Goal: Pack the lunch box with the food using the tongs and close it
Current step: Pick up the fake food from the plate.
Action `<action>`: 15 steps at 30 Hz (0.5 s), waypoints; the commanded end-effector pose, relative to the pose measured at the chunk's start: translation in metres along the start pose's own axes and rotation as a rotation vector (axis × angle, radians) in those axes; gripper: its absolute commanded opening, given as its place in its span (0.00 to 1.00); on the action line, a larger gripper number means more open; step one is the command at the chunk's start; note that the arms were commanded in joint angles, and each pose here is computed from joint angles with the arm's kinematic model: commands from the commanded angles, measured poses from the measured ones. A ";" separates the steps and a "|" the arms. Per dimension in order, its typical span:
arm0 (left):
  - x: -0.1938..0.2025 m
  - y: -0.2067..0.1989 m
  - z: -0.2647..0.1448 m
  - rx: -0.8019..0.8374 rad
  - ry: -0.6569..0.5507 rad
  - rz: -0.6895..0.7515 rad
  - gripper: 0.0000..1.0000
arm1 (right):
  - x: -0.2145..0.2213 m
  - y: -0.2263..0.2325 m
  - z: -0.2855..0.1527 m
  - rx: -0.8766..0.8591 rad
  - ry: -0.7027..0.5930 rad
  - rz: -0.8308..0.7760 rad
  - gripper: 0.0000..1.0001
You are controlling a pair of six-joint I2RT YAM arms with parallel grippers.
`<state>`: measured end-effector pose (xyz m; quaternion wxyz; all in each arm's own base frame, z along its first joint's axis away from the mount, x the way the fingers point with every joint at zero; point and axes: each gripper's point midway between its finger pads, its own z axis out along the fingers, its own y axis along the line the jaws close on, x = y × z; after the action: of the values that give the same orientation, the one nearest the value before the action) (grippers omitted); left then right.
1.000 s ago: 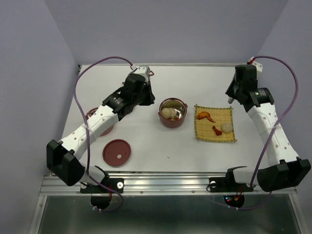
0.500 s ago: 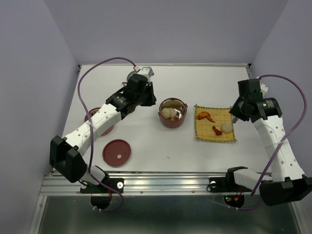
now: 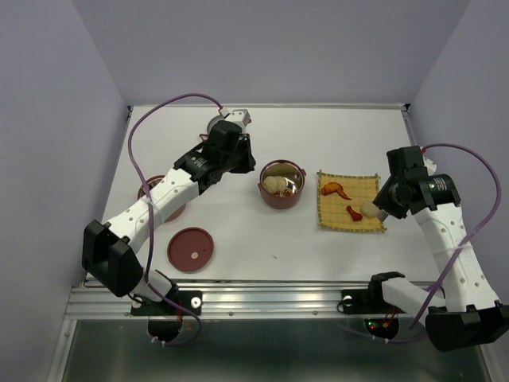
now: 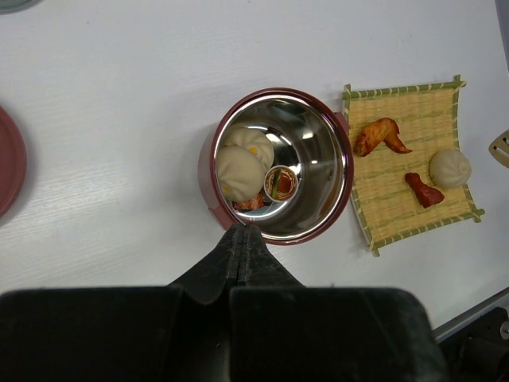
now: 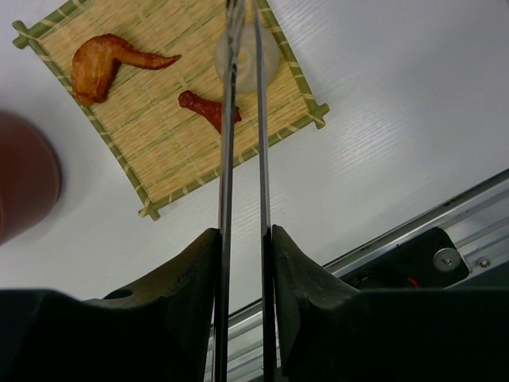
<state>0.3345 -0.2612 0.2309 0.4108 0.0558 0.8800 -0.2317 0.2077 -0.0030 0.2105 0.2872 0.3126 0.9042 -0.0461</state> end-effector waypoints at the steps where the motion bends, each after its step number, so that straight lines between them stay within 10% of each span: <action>1: -0.010 -0.004 0.000 0.019 -0.035 0.015 0.00 | 0.002 -0.001 -0.004 -0.016 -0.009 0.021 0.38; 15: -0.007 -0.002 0.003 0.015 -0.027 0.011 0.00 | 0.003 0.004 -0.003 -0.041 -0.004 0.025 0.47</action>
<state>0.3352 -0.2617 0.2292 0.4096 0.0559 0.8808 -0.2309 0.2040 0.0006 0.2043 0.2775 0.3146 0.9069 -0.0383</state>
